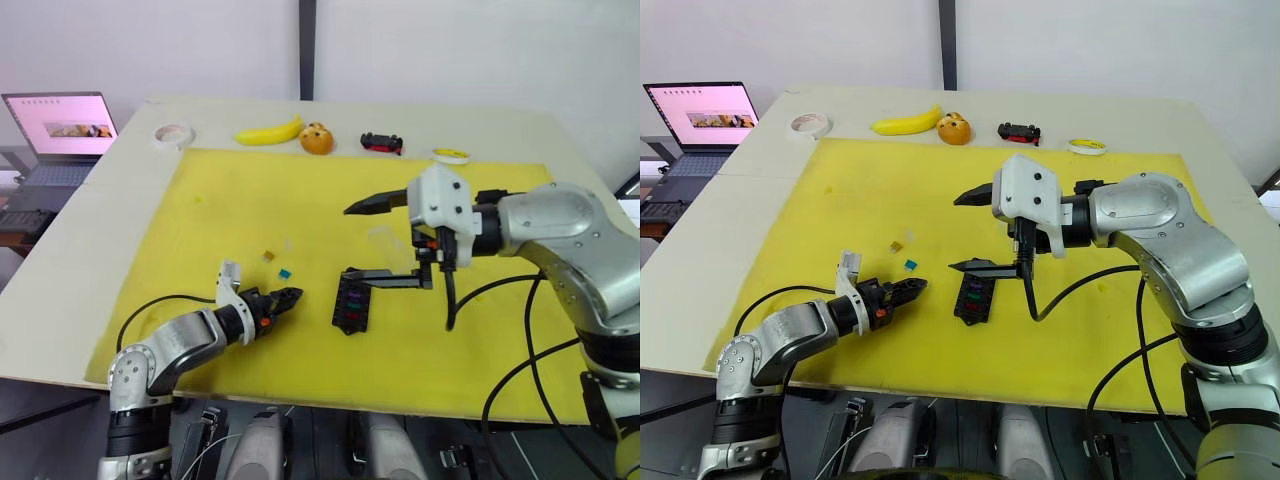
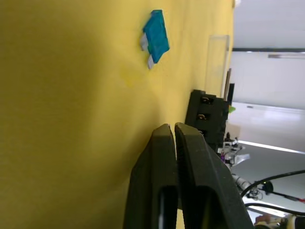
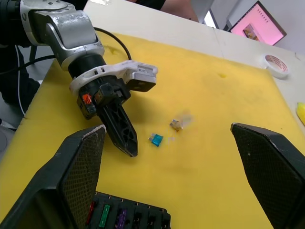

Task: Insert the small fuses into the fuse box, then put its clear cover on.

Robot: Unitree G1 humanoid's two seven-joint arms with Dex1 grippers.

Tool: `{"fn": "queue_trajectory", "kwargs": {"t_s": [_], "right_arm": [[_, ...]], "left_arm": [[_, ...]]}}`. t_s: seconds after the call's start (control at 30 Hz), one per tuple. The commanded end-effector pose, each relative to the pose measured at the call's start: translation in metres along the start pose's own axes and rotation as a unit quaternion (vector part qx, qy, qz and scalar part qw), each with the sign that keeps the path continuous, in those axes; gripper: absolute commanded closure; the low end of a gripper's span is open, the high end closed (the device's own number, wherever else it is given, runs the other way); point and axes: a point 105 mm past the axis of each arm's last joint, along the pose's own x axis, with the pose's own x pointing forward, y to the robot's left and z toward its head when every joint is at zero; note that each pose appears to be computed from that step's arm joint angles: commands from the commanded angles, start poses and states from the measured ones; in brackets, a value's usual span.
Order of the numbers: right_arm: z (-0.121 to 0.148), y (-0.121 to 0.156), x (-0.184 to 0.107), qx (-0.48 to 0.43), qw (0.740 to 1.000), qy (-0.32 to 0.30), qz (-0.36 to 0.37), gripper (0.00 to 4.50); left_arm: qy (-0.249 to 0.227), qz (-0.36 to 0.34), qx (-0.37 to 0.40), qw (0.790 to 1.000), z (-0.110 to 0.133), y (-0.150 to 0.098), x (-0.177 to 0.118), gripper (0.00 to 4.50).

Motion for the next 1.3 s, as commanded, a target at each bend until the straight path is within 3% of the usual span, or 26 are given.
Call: {"fn": "queue_trajectory", "kwargs": {"t_s": [0.03,0.23,0.4,0.53,0.67,0.87,0.97,1.07,1.23,1.3], "right_arm": [[0.007,0.001,0.0,-0.021,1.0,-0.005,-0.002,0.0],[0.007,0.002,-0.001,-0.02,1.0,-0.005,-0.002,0.0],[0.007,0.003,-0.001,-0.02,1.0,-0.004,-0.002,0.0],[0.006,0.003,-0.001,-0.02,1.0,-0.004,-0.002,0.0],[0.004,0.003,-0.001,-0.019,1.0,-0.004,-0.001,0.0],[0.004,0.002,0.001,-0.021,1.0,-0.008,0.003,0.0],[0.004,0.0,0.003,-0.024,1.0,-0.011,0.006,0.0],[0.005,-0.002,0.005,-0.027,1.0,-0.013,0.007,0.0],[0.005,-0.002,0.005,-0.029,0.999,-0.014,0.007,0.0],[0.005,-0.002,0.005,-0.029,0.999,-0.012,0.005,0.0]], "left_arm": [[0.021,0.029,-0.022,0.999,-0.008,0.019,0.002,4.47],[0.023,0.034,-0.016,0.999,-0.005,0.024,-0.003,4.47],[0.026,0.001,0.038,0.999,0.002,0.01,-0.016,4.47],[-0.009,-0.065,0.104,0.992,0.031,-0.018,-0.045,4.47],[-0.019,-0.095,0.144,0.985,0.05,-0.029,-0.077,4.47],[-0.01,-0.063,0.193,0.979,0.077,-0.036,-0.129,4.47],[-0.028,-0.023,0.202,0.979,0.099,-0.029,-0.137,4.47],[-0.028,0.0,0.211,0.977,0.113,-0.019,-0.134,3.56],[0.001,0.01,0.22,0.975,0.119,-0.007,-0.116,1.01],[0.017,0.005,0.218,0.976,0.117,-0.005,-0.11,1.01]]}}
